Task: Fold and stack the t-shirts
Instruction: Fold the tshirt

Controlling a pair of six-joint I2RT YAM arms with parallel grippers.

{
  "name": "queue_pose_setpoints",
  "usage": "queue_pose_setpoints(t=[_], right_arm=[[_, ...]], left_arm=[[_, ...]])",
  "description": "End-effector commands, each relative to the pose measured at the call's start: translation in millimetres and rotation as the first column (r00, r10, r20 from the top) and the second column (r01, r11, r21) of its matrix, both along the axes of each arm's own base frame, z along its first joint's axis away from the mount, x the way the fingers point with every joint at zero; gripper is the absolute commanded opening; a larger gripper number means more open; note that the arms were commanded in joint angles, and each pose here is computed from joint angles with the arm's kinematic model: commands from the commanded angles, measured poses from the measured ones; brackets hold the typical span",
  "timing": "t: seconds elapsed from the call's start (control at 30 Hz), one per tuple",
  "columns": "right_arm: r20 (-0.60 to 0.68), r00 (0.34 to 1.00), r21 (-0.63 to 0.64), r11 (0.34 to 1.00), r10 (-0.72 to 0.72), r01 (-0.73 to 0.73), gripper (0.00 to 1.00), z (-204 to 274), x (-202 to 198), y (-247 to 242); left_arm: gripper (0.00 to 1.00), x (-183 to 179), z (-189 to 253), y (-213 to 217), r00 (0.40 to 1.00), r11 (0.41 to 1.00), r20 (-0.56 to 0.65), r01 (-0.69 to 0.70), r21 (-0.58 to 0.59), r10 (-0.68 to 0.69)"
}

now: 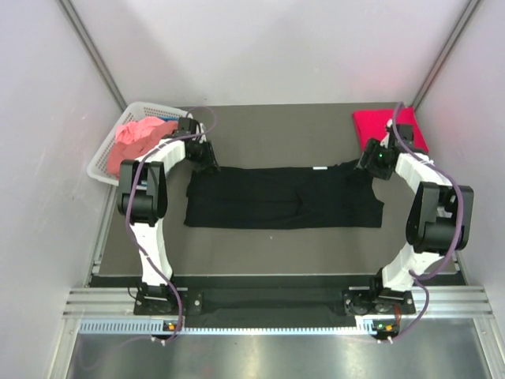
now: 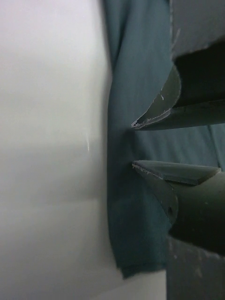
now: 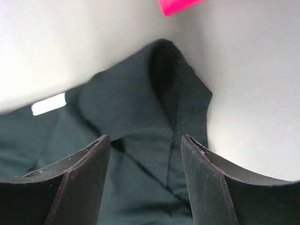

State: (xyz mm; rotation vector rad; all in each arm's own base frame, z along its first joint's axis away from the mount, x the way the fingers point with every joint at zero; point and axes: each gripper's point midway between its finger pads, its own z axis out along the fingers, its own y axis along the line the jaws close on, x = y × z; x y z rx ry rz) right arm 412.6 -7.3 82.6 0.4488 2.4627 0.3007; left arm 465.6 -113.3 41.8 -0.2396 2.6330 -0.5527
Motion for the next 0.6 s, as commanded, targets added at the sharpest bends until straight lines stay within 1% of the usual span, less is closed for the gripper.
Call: queue_pose_setpoints(t=[0.0, 0.07, 0.1, 0.17, 0.2, 0.23, 0.3, 0.33, 0.37, 0.4, 0.47, 0.57], right_arm=[[0.005, 0.999, -0.033, 0.999, -0.039, 0.039, 0.62, -21, 8, -8], [0.029, 0.999, -0.056, 0.998, -0.036, 0.037, 0.61, -28, 13, -14], [0.017, 0.999, -0.054, 0.998, -0.031, 0.032, 0.59, -38, 10, -13], [0.040, 0.999, -0.035, 0.999, -0.012, 0.014, 0.53, -42, 15, -12], [0.028, 1.000, -0.023, 1.000, -0.009, 0.010, 0.48, -50, 13, -11], [0.025, 1.000, -0.009, 1.000, -0.012, 0.013, 0.33, -53, 13, -9], [-0.019, 1.000, 0.016, 1.000, -0.025, 0.026, 0.18, -66, 8, -7], [-0.044, 0.998, 0.021, 0.999, -0.035, 0.036, 0.05, -70, 3, -6], [-0.076, 0.995, -0.005, 0.998, -0.070, 0.070, 0.02, -79, -6, -12], [-0.067, 0.994, -0.012, 0.996, -0.090, 0.090, 0.00, -77, -9, -14], [-0.086, 0.988, -0.031, 0.992, -0.127, 0.125, 0.00, -82, -22, -20], [-0.068, 0.986, -0.052, 0.988, -0.151, 0.148, 0.00, -76, -25, -27]], left_arm=[[0.37, -8, -26, 23, 0.997, 0.990, -0.053, -0.056, 0.129, 0.063], [0.37, -11, -34, 34, 0.993, 0.979, -0.074, -0.081, 0.185, 0.096], [0.37, -14, -39, 45, 0.988, 0.964, -0.083, -0.108, 0.243, 0.132], [0.36, -20, -46, 60, 0.979, 0.940, -0.100, -0.136, 0.314, 0.175], [0.36, -24, -49, 68, 0.973, 0.923, -0.114, -0.148, 0.354, 0.199], [0.36, -26, -50, 74, 0.970, 0.914, -0.119, -0.156, 0.373, 0.214], [0.36, -30, -53, 81, 0.963, 0.898, -0.127, -0.167, 0.407, 0.237], [0.36, -35, -55, 85, 0.958, 0.890, -0.140, -0.169, 0.424, 0.249], [0.36, -38, -54, 88, 0.954, 0.881, -0.140, -0.180, 0.437, 0.264], [0.36, -44, -57, 92, 0.946, 0.872, -0.151, -0.192, 0.450, 0.286], [0.36, -51, -59, 97, 0.937, 0.864, -0.152, -0.216, 0.456, 0.315], [0.36, -54, -55, 100, 0.934, 0.857, -0.132, -0.240, 0.456, 0.332]])
